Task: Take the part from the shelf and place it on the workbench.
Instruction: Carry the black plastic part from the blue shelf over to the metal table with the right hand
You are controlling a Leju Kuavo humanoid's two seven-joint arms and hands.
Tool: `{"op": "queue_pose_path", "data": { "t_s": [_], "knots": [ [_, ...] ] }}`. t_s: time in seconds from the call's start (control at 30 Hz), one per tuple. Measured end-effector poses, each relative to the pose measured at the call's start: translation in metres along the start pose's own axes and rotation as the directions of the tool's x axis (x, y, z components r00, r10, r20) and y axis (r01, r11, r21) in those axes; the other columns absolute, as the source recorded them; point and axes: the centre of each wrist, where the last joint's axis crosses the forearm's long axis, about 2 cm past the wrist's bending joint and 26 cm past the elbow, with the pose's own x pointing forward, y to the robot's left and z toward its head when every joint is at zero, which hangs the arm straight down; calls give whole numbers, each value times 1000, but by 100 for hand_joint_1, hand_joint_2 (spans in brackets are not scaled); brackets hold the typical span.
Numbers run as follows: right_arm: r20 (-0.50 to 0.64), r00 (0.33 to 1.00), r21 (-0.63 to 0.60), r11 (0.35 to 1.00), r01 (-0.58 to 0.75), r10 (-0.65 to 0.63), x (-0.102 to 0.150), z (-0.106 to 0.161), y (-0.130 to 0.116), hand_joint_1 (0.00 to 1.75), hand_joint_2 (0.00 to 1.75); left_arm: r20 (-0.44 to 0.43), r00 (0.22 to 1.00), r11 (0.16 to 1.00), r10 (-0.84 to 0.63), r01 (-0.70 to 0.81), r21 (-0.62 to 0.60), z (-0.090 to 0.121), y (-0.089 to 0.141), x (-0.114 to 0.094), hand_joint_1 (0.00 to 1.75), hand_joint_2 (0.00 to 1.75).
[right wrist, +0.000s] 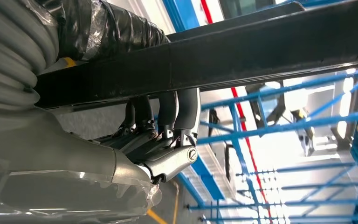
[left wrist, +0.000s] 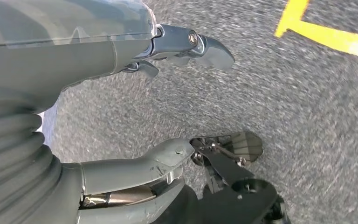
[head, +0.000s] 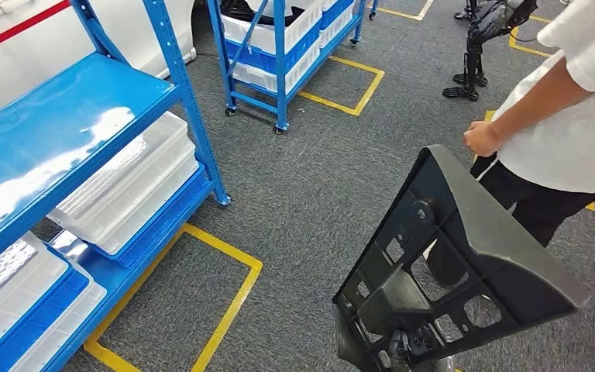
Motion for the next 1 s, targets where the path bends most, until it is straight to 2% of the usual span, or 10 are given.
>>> {"op": "queue_pose_path", "data": {
  "t_s": [1.0],
  "knots": [
    [6,1000,-17,1000,2,-2,0,-2,1,175,175,-1,1000,1000,0,0,0,0,0,-1,0,175]
  ]
}}
